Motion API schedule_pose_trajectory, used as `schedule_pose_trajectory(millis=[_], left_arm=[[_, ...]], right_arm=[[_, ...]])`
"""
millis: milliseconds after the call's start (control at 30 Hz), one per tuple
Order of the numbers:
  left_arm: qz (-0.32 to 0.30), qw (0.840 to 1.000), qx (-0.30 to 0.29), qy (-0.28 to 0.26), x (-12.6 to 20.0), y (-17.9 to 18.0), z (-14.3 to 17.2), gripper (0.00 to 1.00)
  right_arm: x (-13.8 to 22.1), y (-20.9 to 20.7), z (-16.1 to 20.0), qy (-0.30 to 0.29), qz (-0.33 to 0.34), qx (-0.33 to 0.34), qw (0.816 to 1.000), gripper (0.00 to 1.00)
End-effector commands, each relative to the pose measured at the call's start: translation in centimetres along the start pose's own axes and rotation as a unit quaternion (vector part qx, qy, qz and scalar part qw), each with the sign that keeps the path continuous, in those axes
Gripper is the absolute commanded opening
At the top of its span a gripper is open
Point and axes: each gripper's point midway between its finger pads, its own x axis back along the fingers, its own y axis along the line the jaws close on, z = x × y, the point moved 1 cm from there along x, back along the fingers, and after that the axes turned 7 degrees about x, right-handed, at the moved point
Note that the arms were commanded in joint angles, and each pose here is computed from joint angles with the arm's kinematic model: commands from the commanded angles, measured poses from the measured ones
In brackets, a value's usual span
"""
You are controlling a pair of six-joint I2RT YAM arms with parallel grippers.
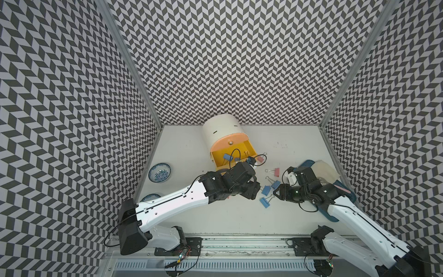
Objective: Put the binder clips in the drawer according to color
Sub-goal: Place the binder clip in the drawer, then pick up the binder clip at the center of the board.
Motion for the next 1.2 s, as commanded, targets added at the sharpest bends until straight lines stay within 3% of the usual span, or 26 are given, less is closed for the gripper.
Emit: schedule_pose_trajectory(millis=[0,300,800,1167], left_arm=[[0.035,0.999,-0.011,0.007,-1.9,-1.8,1.1,0.72],[0.026,0.995,-0.084,0.052,-6.2,-2.6,5.1,0.72],[-0.005,0.981,-0.165,0.104,-12.3,-2.4,6.9,0.72],[-0.043,0.975,-0.186,0.117,-15.4,-1.8,6.7,0.73]], right_arm=[[0.4,-0.5,0.8,-0.007,0.007,-0.013,1.0,0.53],[1.8,-2.4,3.3,0.002,0.044,-0.033,0.998,0.53],[4.7,-1.0,3.6,-0.006,0.021,-0.03,0.999,0.52],[5.9,-0.2,3.9,-0.011,0.002,-0.03,0.999,0.52]])
